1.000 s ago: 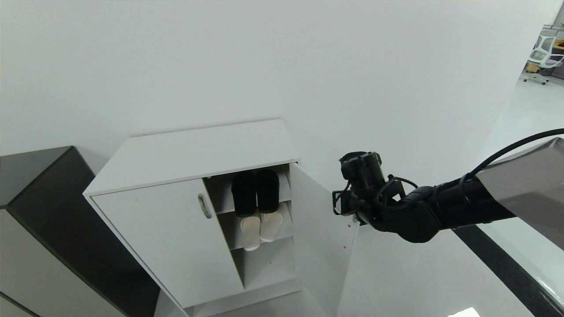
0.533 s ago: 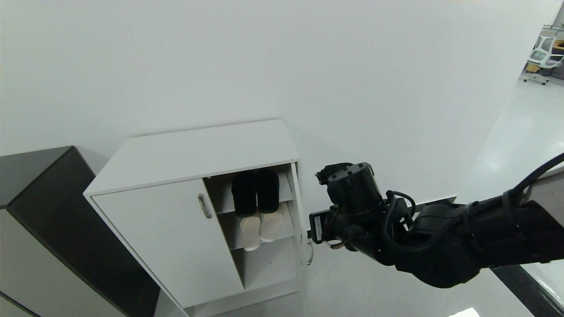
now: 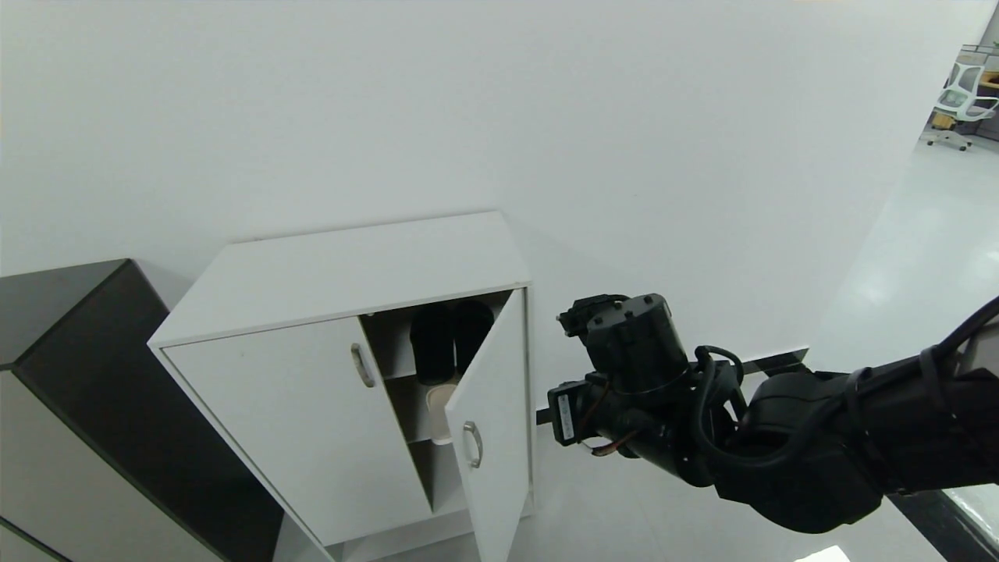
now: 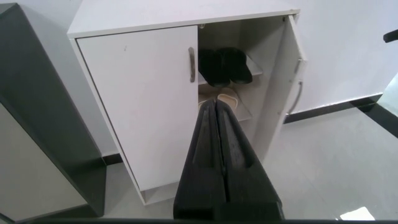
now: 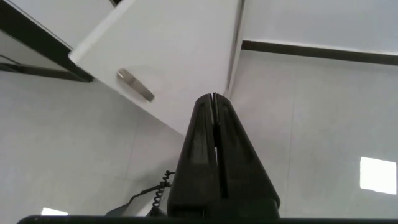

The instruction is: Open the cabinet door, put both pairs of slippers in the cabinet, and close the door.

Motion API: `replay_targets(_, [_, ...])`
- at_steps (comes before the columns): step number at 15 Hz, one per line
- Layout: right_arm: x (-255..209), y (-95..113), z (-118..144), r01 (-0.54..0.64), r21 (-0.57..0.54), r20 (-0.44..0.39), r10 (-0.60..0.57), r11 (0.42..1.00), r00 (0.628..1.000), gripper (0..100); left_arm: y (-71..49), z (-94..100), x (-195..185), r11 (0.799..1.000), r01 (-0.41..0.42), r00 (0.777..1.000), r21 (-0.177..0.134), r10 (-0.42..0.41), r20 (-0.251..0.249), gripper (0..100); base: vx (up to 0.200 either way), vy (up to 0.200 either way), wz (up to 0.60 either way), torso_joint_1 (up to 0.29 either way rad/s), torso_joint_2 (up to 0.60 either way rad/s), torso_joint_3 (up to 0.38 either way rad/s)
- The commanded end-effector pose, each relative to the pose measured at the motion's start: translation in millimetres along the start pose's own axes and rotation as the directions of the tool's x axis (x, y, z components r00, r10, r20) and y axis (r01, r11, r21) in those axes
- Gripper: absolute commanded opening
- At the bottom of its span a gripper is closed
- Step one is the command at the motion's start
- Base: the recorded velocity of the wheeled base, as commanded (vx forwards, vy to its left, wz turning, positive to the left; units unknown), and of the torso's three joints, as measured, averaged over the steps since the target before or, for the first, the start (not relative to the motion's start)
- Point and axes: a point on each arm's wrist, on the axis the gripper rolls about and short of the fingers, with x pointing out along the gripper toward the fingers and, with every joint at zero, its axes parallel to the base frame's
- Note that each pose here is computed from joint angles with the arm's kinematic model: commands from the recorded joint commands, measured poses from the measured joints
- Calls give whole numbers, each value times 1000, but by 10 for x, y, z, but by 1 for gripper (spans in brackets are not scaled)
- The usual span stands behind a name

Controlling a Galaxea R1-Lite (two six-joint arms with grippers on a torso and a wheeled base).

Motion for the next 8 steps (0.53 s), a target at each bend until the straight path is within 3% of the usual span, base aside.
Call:
replay_targets(1, [-14,25,-6,-7,-3,-1,7,1000,1000,0,0,0,1,1000,-1,1000,0,1,-1,0,0,0,600,2,-2,2])
replay_targets(7, [-35,12,-20,-3,-6,-3,3,1000,1000,0,0,0,1,1000,-1,1000,2,1,-1,0,0,0,600,2,-2,2])
replay_targets(8, [-50,3,-11,-6,-3,2,6,1000,1000,0,0,0,1,1000,-1,1000,0,1,-1,0,0,0,0,0,0,0])
